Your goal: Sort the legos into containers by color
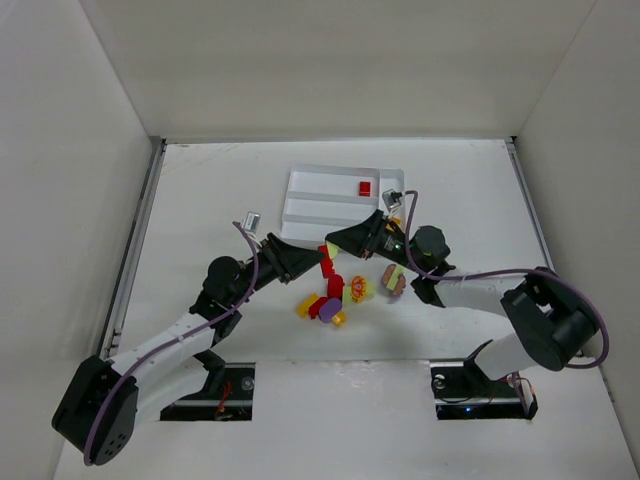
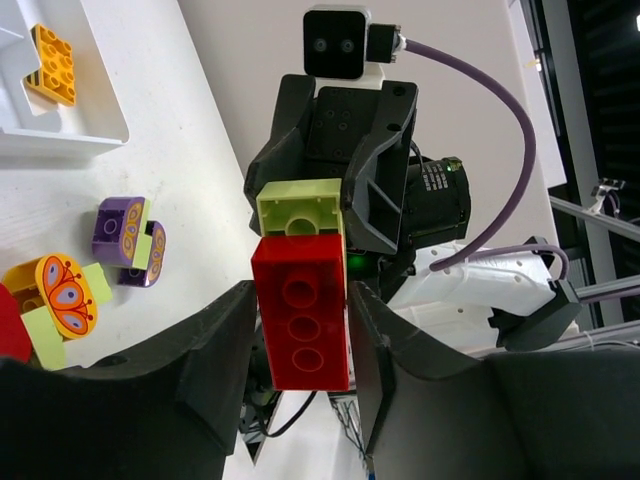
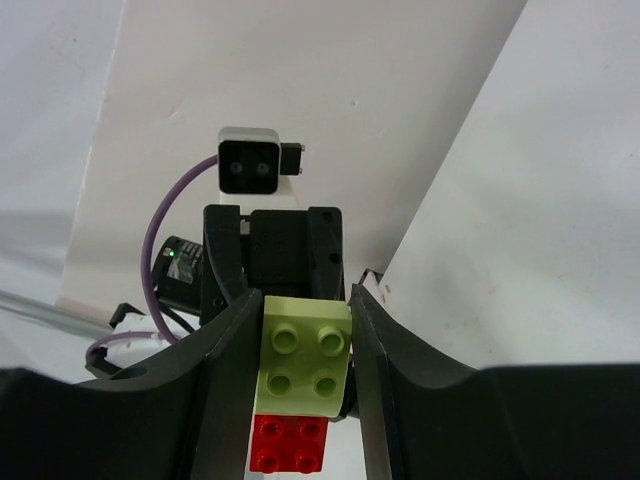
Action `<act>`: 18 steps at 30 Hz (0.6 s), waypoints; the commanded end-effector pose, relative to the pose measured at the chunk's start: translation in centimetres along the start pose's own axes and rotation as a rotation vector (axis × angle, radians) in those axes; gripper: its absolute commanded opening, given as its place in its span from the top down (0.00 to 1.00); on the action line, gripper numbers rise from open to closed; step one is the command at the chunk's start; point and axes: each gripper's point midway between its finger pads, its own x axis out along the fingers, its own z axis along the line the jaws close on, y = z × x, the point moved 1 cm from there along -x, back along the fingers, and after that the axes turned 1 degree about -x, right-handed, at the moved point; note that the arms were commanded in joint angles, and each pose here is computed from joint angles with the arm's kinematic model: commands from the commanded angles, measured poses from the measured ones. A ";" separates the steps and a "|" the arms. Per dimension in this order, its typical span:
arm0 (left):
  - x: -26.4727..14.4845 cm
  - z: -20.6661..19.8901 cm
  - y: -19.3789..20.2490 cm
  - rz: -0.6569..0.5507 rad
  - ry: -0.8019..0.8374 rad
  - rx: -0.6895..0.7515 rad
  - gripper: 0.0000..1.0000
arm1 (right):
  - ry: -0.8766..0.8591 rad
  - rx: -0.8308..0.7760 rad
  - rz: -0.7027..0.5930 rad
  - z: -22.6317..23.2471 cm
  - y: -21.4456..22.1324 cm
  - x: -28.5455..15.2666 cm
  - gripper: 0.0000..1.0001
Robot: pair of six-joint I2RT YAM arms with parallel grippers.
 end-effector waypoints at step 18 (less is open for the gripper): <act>-0.1 -3.3 -0.7 -0.046 0.112 0.085 0.88 | -0.008 -0.006 -0.051 -1.0 -1.2 -0.8 0.61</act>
